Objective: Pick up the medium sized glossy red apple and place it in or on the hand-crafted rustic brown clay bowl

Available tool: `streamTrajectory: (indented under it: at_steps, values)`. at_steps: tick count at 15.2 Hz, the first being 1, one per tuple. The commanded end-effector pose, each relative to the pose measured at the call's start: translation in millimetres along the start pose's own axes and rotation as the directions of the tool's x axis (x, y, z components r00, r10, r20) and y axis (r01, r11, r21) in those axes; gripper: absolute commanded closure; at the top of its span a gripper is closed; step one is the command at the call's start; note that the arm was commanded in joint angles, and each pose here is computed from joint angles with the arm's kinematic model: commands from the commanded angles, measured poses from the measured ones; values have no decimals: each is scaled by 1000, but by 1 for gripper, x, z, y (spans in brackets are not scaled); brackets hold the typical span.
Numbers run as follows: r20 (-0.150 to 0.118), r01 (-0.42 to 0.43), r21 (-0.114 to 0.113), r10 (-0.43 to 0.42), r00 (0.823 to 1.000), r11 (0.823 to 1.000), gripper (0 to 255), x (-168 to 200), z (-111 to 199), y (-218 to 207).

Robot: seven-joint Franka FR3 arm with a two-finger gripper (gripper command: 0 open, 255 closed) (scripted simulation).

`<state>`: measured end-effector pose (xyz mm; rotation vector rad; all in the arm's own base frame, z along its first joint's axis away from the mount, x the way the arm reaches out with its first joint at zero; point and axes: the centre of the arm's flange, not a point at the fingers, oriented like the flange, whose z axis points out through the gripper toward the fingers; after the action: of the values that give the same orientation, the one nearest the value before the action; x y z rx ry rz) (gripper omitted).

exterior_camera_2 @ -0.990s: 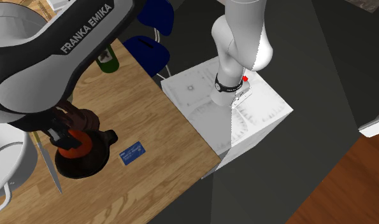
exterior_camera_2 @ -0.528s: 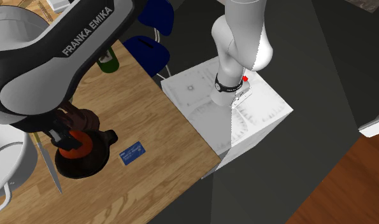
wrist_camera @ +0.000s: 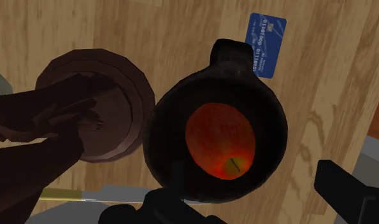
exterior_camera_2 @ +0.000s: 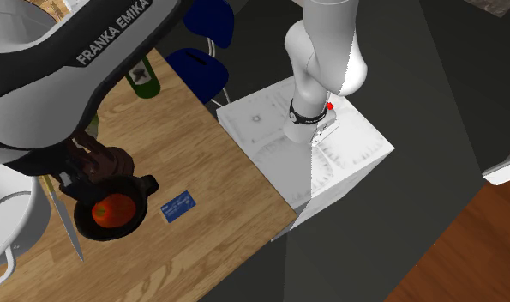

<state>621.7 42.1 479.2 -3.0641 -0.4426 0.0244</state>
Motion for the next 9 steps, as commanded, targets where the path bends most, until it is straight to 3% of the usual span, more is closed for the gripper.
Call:
streamTrajectory:
  at_steps: [1, 9]
  values:
    - [1, 0, 0, 0, 1000, 1000, 0, -1, -25, 2]
    - [1, 0, 0, 0, 1000, 1000, 0, -1, -35, 2]
